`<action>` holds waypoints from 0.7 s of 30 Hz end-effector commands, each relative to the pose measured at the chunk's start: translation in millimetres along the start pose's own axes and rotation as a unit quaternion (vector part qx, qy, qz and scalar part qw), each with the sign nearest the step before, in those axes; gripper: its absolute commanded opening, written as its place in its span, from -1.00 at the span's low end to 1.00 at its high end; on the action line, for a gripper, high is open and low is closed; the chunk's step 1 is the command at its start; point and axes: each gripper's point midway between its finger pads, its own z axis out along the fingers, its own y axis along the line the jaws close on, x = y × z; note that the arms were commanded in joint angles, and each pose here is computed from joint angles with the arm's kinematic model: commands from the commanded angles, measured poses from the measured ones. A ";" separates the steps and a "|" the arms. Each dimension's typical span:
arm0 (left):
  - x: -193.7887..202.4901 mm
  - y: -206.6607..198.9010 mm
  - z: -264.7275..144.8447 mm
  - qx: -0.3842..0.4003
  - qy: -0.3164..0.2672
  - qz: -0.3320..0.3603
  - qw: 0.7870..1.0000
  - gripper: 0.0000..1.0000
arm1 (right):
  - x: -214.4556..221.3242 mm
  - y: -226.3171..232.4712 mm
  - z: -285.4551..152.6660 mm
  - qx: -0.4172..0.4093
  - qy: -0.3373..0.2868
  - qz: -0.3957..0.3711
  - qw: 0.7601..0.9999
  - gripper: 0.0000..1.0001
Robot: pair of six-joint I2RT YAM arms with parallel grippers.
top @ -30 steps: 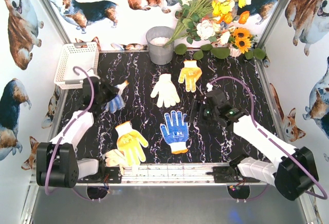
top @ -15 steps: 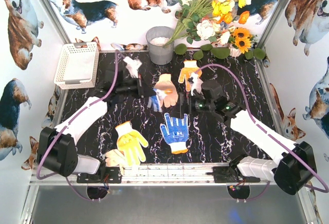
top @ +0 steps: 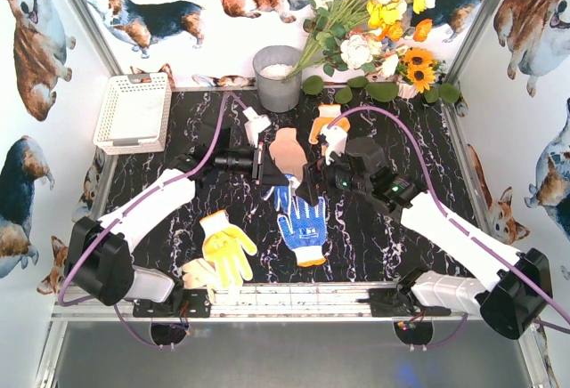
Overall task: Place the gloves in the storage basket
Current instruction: Pick up the glove from the center of the board.
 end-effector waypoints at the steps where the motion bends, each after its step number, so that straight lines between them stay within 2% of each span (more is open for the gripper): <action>1: -0.5 -26.5 -0.4 0.050 0.017 0.030 0.998 -1.00 | -36.3 15.7 -9.6 -0.032 -0.059 -0.058 0.996 0.86; 2: 0.3 -27.8 0.0 0.054 0.018 0.032 0.998 -1.00 | -35.9 20.2 -9.2 -0.045 -0.056 -0.057 0.996 0.72; 4: 1.3 -28.0 0.5 0.056 0.021 0.032 0.998 -1.00 | -36.8 28.1 -9.6 -0.066 -0.056 -0.053 0.995 0.25; 8: -2.3 -20.0 -0.2 0.028 0.007 0.041 0.999 -1.00 | -37.4 29.7 -11.9 -0.066 -0.059 -0.036 0.995 -0.88; 9: -4.7 -15.9 -0.7 0.013 -0.001 0.043 0.999 -0.94 | -38.2 27.0 -13.4 -0.055 -0.061 -0.028 0.996 -1.00; 13: -18.6 20.1 -8.5 -0.106 -0.051 0.040 0.992 -0.28 | -32.1 7.3 -18.1 0.012 -0.045 0.036 0.998 -1.00; 15: -25.4 34.5 -14.8 -0.153 -0.081 0.035 0.984 -0.18 | -18.5 -5.4 -19.2 0.059 -0.010 0.109 0.992 -1.00; 18: -34.5 40.4 -19.8 -0.173 -0.125 0.031 0.977 0.06 | 15.7 -17.1 -16.7 0.120 0.064 0.250 0.959 -1.00; 21: -42.6 37.9 -23.7 -0.173 -0.158 0.031 0.972 0.15 | 32.1 -4.0 -16.2 0.103 0.101 0.335 0.931 -1.00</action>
